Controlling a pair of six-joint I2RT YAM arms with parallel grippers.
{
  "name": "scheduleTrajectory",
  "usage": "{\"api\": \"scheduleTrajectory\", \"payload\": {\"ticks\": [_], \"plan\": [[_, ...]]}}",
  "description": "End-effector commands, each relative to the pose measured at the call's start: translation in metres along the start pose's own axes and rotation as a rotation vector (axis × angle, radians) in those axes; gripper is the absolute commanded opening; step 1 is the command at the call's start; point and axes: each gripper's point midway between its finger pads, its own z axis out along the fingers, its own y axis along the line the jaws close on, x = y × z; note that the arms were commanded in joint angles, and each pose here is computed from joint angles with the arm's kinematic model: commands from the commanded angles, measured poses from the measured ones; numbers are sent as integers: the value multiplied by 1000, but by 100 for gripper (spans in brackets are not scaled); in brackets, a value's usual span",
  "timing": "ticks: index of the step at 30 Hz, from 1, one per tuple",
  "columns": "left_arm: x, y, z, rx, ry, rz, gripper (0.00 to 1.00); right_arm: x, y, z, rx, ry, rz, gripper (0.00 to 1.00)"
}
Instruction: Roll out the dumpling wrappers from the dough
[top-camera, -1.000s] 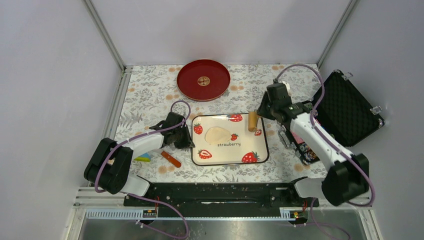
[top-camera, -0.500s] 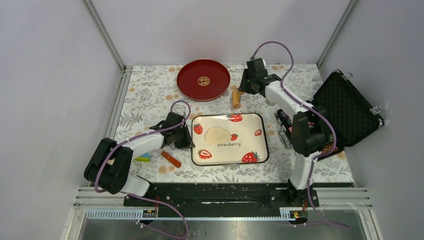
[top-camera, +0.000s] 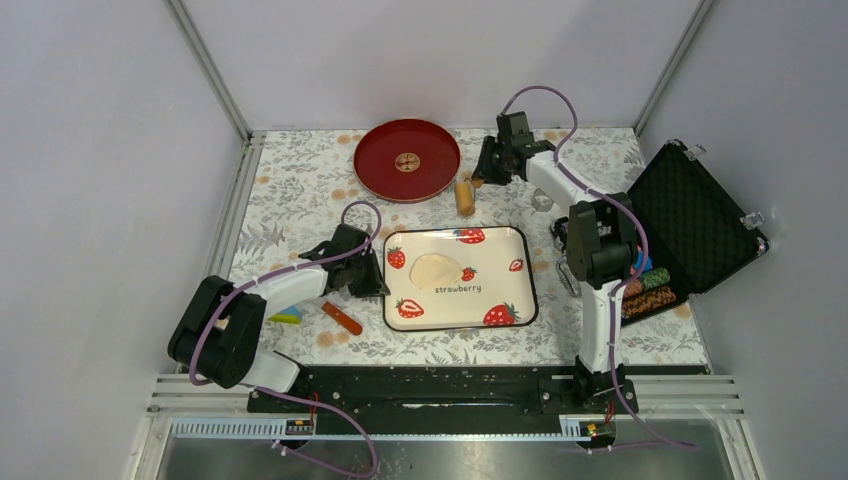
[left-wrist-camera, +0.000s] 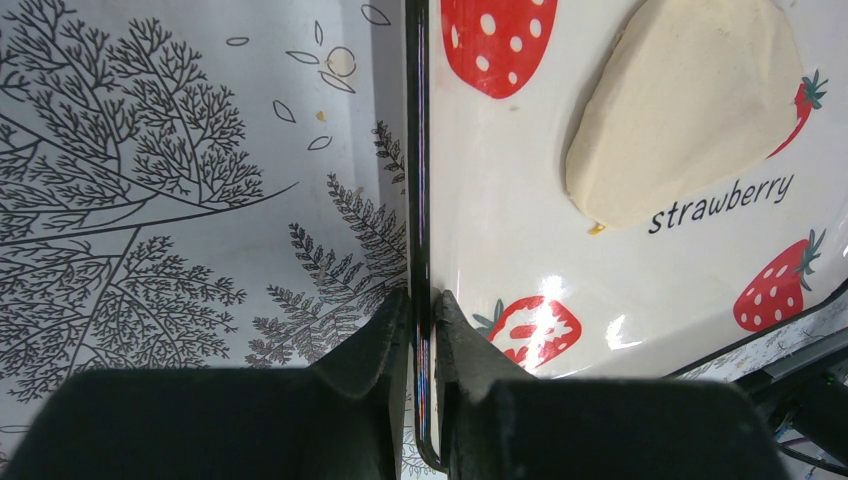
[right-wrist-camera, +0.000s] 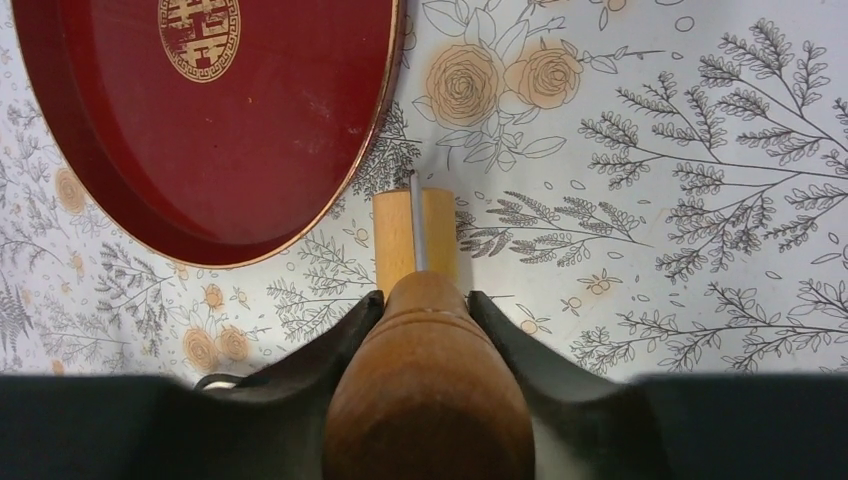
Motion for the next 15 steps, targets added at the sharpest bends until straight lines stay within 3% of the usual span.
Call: {"api": "scheduleTrajectory", "payload": {"ticks": [1, 3, 6, 15], "plan": [[21, 26, 3, -97, 65, 26, 0, -14, 4, -22, 22, -29, -49, 52], [20, 25, 3, -95, 64, 27, 0, -18, -3, -30, 70, -46, -67, 70], [21, 25, 3, -96, 65, 27, 0, -29, -13, -46, 143, -78, -101, 88], [20, 25, 3, -95, 63, 27, 0, -63, -32, -110, 308, -194, -164, 92]]}}
